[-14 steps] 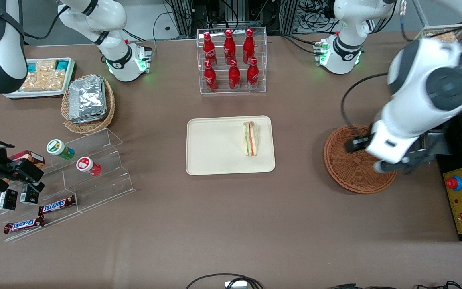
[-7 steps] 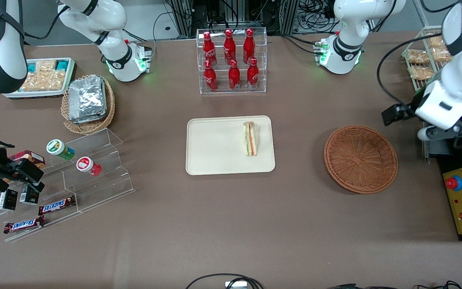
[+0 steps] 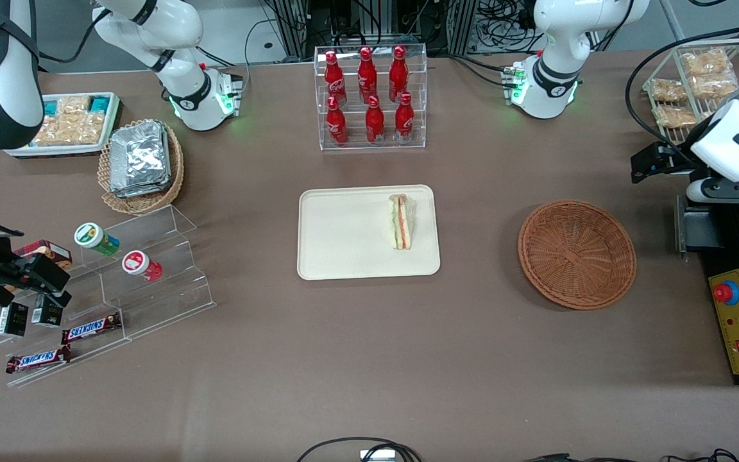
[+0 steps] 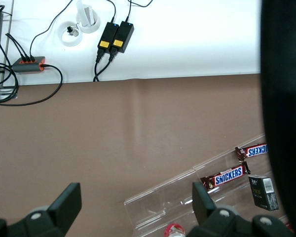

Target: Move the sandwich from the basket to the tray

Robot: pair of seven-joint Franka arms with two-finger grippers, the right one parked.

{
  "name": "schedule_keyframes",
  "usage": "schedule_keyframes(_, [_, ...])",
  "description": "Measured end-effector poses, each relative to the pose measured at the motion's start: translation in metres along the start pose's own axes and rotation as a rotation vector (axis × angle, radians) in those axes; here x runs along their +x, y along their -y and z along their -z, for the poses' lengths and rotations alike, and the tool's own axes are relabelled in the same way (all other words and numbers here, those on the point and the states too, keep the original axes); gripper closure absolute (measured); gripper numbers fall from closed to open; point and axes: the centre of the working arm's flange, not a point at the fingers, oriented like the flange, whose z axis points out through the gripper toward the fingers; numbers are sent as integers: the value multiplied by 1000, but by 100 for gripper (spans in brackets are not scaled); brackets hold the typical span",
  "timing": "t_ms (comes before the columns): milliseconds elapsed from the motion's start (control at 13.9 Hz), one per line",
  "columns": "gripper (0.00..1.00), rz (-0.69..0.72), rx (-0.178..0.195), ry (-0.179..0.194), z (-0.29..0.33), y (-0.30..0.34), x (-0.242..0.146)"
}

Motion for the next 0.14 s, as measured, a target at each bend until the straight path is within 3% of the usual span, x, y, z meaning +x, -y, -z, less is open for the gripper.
schedule_keyframes(144, [0,-7,-2,-1,0,0,0])
